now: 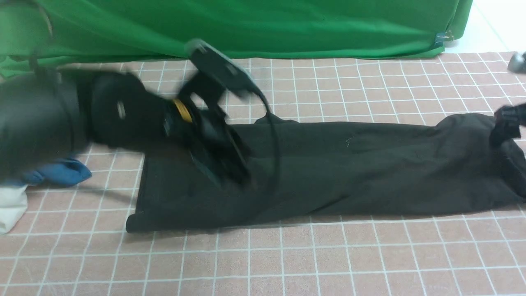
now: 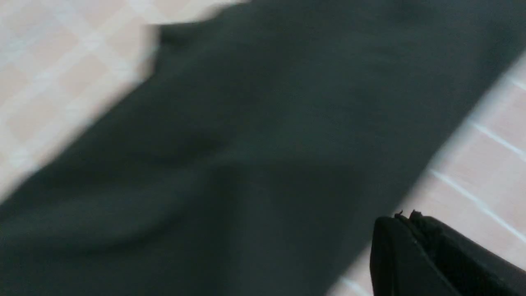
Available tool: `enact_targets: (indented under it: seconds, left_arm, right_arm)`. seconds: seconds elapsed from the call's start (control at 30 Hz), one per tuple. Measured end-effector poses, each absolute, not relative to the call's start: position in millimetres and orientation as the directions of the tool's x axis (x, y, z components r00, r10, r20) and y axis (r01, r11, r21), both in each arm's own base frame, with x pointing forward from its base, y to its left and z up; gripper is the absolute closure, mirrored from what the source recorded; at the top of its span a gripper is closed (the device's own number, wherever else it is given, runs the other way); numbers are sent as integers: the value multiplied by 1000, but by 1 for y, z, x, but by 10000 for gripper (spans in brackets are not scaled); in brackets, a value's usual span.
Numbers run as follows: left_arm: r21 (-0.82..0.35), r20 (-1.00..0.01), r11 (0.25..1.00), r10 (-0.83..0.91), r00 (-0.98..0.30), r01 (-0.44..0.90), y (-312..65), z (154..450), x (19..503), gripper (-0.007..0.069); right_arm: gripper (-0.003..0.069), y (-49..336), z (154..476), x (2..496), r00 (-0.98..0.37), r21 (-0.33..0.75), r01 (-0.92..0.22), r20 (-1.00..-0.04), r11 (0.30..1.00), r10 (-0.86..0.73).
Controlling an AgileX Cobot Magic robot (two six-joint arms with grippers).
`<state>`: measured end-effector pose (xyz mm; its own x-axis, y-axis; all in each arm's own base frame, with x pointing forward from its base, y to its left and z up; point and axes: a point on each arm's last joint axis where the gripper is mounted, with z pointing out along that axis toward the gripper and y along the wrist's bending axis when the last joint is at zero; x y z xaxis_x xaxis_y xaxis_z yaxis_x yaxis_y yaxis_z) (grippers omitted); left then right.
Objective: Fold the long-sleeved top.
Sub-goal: Use the right arm to clamp the right edge of the fabric
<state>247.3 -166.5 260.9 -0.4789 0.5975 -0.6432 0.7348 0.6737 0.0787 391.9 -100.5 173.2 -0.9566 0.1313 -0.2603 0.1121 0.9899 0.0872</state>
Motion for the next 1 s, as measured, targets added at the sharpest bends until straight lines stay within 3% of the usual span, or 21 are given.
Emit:
enact_targets:
  seconds: [0.17, 0.5, 0.63, 0.7, 0.73, 0.77, 0.9, 1.0]
  left_arm:
    - [61, -610, 579, 667, -429, 813, -174, 251, 204, 607]
    - [102, -613, 556, 688, -388, 825, -164, 254, 189, 607]
    - [126, -618, 550, 695, -368, 825, -163, 255, 190, 607]
    - [147, -618, 544, 702, -353, 826, -163, 255, 191, 607]
    - [149, -617, 543, 704, -352, 826, -163, 255, 191, 607]
    - [159, -613, 543, 709, -348, 825, -162, 255, 192, 607]
    - [177, -608, 551, 713, -350, 816, -158, 258, 190, 607]
    - [172, -616, 577, 695, -370, 798, -152, 267, 184, 607]
  right_arm:
    - [27, -103, 152, 396, -967, 74, 85, -233, 994, 100]
    - [55, -104, 143, 399, -977, 64, 55, -204, 996, 67]
    - [229, -104, 144, 399, -978, 77, 60, -194, 995, 74]
    - [419, -102, 145, 398, -979, 101, 71, -185, 992, 88]
    - [435, -102, 145, 398, -979, 103, 72, -184, 992, 90]
    - [538, -100, 149, 397, -977, 116, 81, -186, 990, 102]
    - [568, -104, 161, 388, -979, 91, 88, -175, 992, 103]
    - [568, -124, 200, 370, -960, 25, 173, -218, 985, 175]
